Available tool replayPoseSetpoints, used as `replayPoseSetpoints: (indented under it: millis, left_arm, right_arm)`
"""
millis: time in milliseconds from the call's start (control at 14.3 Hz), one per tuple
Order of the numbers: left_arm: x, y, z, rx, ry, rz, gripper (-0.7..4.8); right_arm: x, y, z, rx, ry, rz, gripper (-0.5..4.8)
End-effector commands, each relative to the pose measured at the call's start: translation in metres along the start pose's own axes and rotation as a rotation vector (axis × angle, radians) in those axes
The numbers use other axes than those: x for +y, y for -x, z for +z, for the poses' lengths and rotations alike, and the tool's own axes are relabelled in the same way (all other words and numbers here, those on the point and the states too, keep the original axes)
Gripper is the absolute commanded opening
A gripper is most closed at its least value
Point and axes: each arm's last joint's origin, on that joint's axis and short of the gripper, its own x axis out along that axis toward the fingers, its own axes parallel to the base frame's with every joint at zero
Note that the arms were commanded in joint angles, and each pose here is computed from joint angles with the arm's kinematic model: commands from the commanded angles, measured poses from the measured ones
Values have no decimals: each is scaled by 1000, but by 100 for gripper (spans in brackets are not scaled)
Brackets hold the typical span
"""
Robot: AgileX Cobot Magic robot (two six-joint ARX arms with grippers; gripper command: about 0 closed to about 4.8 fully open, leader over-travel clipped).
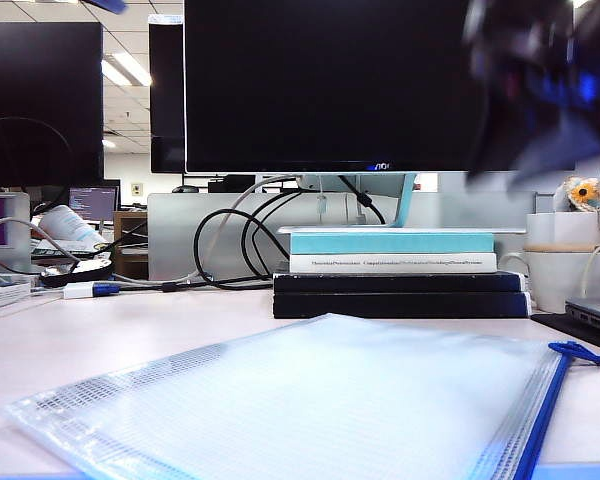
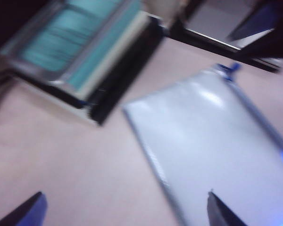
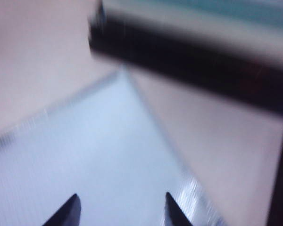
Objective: Pick up the transparent plastic file bag with a blue zipper and close its zipper.
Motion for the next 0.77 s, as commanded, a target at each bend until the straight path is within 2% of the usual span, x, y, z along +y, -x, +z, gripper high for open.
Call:
replayPoseSetpoints:
  millis: [70,140,210,280,350,419,489,629,769]
  left_arm:
    - [-11,7,-20,-123,54,217,415]
    - [-15,8,-26,-172,58,248,382]
    - [-17,9,-30,-191,59,269,370]
    - [-23,11,-38,-222,50,304,370]
    - [-27,11,-47,-226,52,346,370]
    - [-28,10,-52,-217,56,373,370]
    - [-29,7,-59,-210,73,401,369]
    - [-32,0,-72,-237,93,417,370]
    - [-35,-7,-85,-298,117,432,370]
  right_arm:
    - [-11,60,24,-372,-24,-108,229]
    - [-15,69,24,-405,-28,-132,229]
    - [-16,73,23,-418,-28,-142,229]
    - [-19,82,20,-467,-14,-168,217]
    - [-20,90,13,-564,-9,-183,196]
    - [-20,93,8,-612,-5,-189,193]
    - [-20,96,0,-662,1,-188,157]
    - [-20,94,-20,-700,-7,-184,144]
    - [-20,89,-35,-729,-71,-154,143]
